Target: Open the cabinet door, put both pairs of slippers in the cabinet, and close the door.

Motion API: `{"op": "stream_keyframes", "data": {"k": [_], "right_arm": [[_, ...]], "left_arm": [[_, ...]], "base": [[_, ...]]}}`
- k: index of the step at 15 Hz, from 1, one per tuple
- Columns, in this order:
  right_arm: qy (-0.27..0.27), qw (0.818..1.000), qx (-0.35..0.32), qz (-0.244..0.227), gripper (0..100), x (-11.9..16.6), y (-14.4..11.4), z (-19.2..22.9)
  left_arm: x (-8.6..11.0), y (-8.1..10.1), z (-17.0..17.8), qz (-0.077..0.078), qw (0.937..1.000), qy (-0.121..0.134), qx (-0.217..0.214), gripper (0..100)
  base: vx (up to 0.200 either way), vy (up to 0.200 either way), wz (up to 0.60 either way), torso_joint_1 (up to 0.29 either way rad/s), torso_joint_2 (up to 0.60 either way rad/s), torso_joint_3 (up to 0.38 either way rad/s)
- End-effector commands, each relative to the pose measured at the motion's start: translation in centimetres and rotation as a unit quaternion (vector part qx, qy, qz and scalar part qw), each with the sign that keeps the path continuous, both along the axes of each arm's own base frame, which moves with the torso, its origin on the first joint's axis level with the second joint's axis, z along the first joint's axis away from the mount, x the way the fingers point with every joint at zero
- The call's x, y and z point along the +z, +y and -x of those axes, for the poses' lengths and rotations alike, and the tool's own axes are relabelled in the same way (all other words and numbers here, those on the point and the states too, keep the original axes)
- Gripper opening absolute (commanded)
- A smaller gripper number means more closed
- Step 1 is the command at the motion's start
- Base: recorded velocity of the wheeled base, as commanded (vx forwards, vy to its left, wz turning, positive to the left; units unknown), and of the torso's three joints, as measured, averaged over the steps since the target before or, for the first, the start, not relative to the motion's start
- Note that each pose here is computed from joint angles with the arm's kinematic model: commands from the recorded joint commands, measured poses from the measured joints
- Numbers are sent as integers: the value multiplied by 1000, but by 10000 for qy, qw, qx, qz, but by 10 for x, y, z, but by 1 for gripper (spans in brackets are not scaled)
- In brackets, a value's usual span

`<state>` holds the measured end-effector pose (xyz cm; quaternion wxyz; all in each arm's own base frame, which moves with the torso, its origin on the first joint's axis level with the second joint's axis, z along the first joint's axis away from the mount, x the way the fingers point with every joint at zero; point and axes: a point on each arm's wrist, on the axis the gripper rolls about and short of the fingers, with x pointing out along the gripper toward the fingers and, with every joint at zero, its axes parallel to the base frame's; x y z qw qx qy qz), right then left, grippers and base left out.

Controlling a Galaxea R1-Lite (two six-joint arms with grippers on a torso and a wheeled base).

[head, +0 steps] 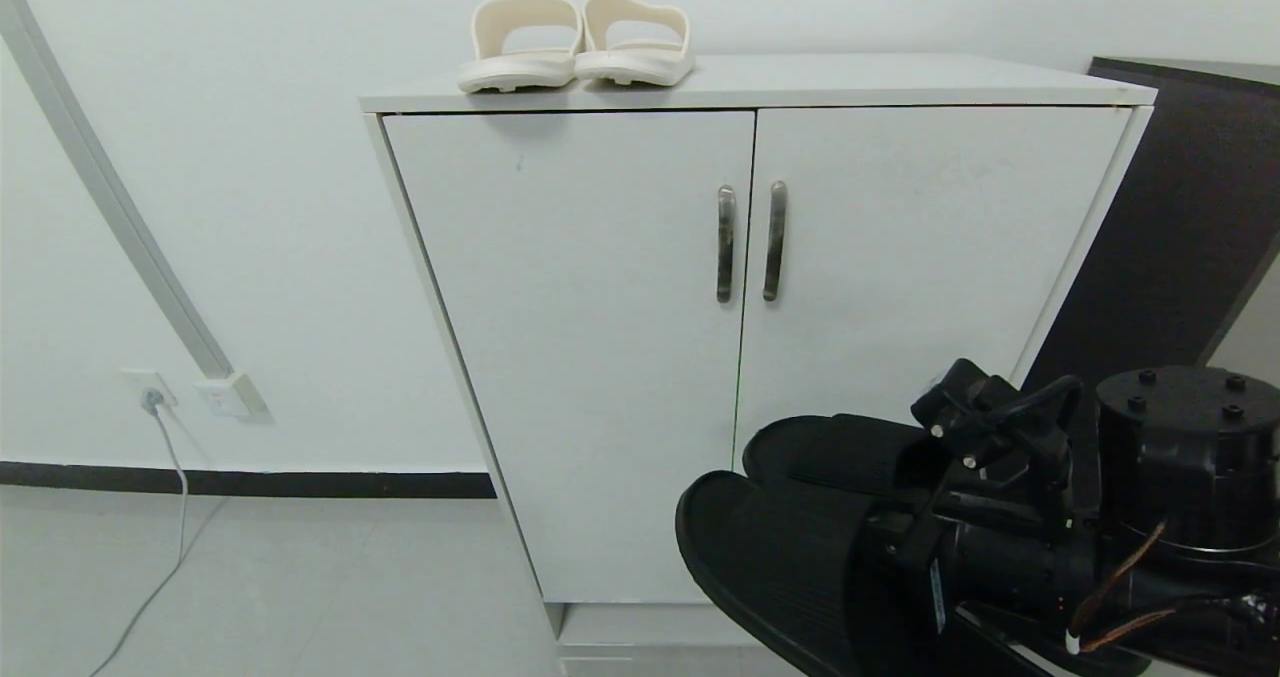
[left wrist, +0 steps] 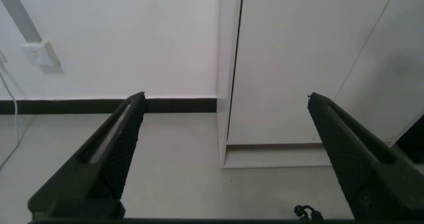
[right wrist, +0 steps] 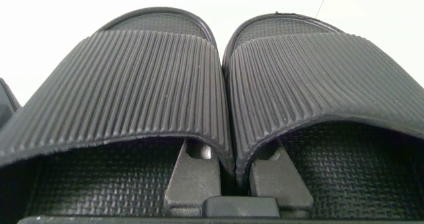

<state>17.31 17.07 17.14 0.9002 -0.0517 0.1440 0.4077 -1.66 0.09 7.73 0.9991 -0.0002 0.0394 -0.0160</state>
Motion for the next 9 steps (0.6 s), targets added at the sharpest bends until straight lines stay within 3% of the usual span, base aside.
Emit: {"op": "stream_keyframes", "data": {"k": [1, 3, 6, 9], "right_arm": [[19, 10000, 4, 21, 0, -2, 0, 0], [17, 10000, -1, 33, 0, -3, -1, 1], [15, 10000, 14, 24, 0, -3, 0, 1], [26, 10000, 29, 35, 0, -3, 0, 1]], "left_arm": [[9, 0, 0, 39, 9998, -62, -167, 100], [59, 0, -1, 634, 9964, -319, -472, 100], [78, -5, -28, 666, 9931, 274, -930, 100], [90, -11, -61, 725, 9847, 413, -1528, 100]], "base": [[0, 0, 0, 0, 0, 0], [0, 0, 0, 0, 0, 0], [0, 0, 0, 0, 0, 0], [0, 0, 0, 0, 0, 0]]}}
